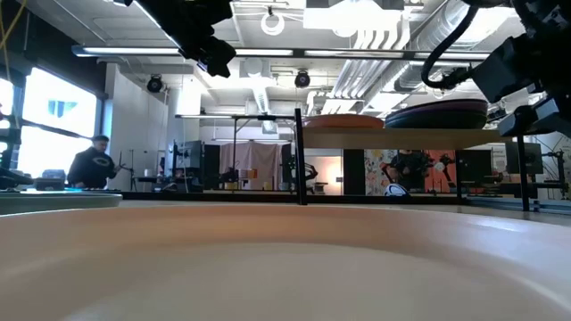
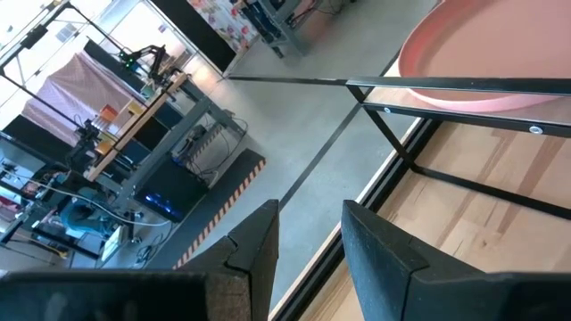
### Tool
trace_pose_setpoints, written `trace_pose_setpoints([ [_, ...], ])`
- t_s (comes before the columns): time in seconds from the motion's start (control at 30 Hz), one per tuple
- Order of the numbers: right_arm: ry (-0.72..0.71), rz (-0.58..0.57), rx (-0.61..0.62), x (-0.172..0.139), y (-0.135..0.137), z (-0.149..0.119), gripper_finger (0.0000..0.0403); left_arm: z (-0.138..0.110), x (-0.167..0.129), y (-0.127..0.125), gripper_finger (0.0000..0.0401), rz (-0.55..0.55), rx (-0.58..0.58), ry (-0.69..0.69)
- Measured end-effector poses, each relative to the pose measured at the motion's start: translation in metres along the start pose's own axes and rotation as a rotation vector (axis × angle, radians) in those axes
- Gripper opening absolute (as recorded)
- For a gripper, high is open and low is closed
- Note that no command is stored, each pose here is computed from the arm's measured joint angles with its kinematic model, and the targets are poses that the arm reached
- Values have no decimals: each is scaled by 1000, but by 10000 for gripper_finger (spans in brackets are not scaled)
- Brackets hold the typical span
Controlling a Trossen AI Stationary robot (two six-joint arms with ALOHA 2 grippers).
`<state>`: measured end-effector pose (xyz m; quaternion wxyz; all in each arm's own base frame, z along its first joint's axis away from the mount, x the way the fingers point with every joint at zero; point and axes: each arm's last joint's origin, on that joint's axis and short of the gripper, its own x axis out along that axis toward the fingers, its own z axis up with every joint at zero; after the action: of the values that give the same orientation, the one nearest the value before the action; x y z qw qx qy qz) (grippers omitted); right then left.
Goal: Place and stack plates onto a shelf
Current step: Stack the white plate on top of the orange plate on the shelf
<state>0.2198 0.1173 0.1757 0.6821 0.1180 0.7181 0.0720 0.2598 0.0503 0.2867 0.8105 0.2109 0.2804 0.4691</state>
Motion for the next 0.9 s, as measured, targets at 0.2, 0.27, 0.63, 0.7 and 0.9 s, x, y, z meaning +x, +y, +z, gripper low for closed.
trace_pose_setpoints([
  [0.2, -39, -69, -10, 0, -2, 1, 119, 0, 0, 0, 113, -2, -17, -1],
  [0.27, -47, -83, -21, 0, -2, 2, 126, 0, 0, 0, 113, -3, -35, -1],
  [0.63, -25, -76, -45, 18, -5, 2, 129, 0, 0, 0, 113, -3, -50, -1],
  [0.7, -27, -69, -45, 20, -6, 2, 129, 0, 0, 0, 113, -3, -50, -1],
  [0.9, -4, -65, -39, 30, -12, -4, 129, 0, 0, 0, 113, -3, -49, -1],
])
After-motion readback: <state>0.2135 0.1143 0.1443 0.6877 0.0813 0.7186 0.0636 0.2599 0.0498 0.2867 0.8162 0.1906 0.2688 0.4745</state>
